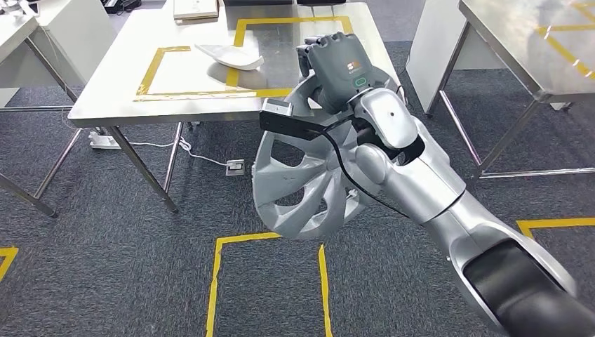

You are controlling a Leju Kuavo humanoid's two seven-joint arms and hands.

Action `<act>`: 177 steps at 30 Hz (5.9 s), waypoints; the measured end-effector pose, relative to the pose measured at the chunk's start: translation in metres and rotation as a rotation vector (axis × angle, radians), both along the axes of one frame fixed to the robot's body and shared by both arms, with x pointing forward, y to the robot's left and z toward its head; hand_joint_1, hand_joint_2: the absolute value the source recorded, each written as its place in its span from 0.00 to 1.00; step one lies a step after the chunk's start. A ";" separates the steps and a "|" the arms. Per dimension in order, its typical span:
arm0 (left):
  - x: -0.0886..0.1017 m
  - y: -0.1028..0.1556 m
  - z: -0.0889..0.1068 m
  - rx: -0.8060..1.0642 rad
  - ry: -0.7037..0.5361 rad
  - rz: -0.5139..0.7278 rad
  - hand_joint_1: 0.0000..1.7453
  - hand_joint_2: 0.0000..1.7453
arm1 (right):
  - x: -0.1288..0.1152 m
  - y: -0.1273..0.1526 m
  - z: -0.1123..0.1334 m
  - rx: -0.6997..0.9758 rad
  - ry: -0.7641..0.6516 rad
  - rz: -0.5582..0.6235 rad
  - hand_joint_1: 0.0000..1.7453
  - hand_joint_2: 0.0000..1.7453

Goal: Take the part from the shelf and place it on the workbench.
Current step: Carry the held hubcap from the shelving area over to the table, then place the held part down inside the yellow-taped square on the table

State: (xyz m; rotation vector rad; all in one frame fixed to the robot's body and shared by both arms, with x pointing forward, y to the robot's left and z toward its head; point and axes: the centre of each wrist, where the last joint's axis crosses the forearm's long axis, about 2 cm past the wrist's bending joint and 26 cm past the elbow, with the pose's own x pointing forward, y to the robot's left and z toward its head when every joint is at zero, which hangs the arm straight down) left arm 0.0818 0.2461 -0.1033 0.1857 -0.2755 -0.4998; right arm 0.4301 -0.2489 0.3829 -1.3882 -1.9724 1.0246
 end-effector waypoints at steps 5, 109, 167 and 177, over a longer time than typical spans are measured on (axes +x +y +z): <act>0.000 0.000 0.000 -0.003 0.000 0.001 0.00 1.00 | 0.000 -0.001 0.000 0.000 0.002 -0.002 1.00 1.00; 0.002 -0.001 0.000 0.001 0.015 -0.031 0.00 1.00 | 0.028 -0.081 -0.012 0.055 0.071 -0.204 1.00 1.00; 0.009 -0.003 0.002 -0.015 0.022 -0.100 0.00 0.00 | 0.027 -0.100 0.017 0.072 0.039 -0.279 0.00 0.00; 0.009 -0.003 0.002 -0.021 0.016 -0.101 0.00 0.00 | 0.026 -0.100 0.011 0.064 0.050 -0.286 0.00 0.00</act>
